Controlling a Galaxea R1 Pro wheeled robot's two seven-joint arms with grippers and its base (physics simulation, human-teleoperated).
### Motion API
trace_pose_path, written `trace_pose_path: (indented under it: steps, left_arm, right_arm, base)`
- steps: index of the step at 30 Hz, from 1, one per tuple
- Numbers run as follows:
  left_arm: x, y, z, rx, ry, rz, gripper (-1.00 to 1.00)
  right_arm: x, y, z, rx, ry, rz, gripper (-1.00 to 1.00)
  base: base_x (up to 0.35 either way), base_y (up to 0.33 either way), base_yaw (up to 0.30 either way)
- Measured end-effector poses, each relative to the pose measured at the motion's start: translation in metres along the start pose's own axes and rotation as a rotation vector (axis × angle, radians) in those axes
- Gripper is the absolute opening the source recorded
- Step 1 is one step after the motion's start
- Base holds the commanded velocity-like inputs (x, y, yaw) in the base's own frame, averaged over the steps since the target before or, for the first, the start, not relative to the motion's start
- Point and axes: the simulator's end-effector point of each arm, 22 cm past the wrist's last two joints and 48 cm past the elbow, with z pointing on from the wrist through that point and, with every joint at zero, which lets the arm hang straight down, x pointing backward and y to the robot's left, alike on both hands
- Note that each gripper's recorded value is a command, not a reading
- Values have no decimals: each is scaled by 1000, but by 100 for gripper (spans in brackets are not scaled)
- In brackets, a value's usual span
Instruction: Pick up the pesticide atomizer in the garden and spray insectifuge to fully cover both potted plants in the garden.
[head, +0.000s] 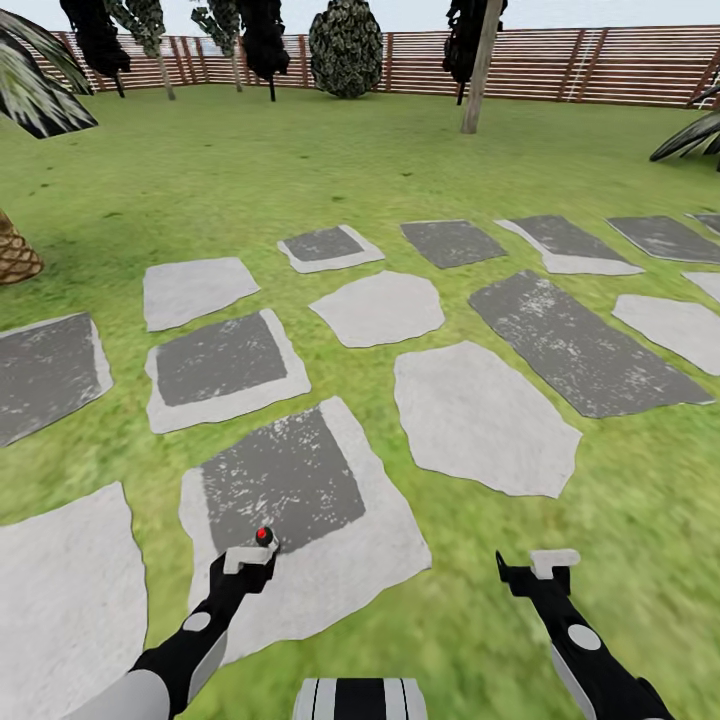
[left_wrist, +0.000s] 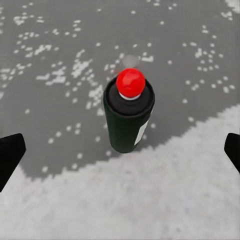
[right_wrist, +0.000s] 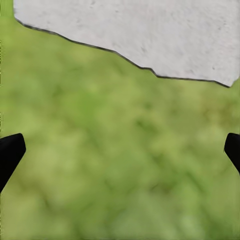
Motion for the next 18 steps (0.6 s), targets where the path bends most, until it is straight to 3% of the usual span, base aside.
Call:
trace_pose_path:
  steps: [15, 18]
  left_arm:
    - [40, -5, 10, 6, 64, -5, 100]
    - [50, -5, 11, 7, 80, -5, 100]
  right_arm:
    - [39, 5, 7, -7, 64, -6, 100]
    - [25, 4, 13, -6, 31, -8, 100]
  base:
    - [0, 0, 0]
    - [0, 0, 0]
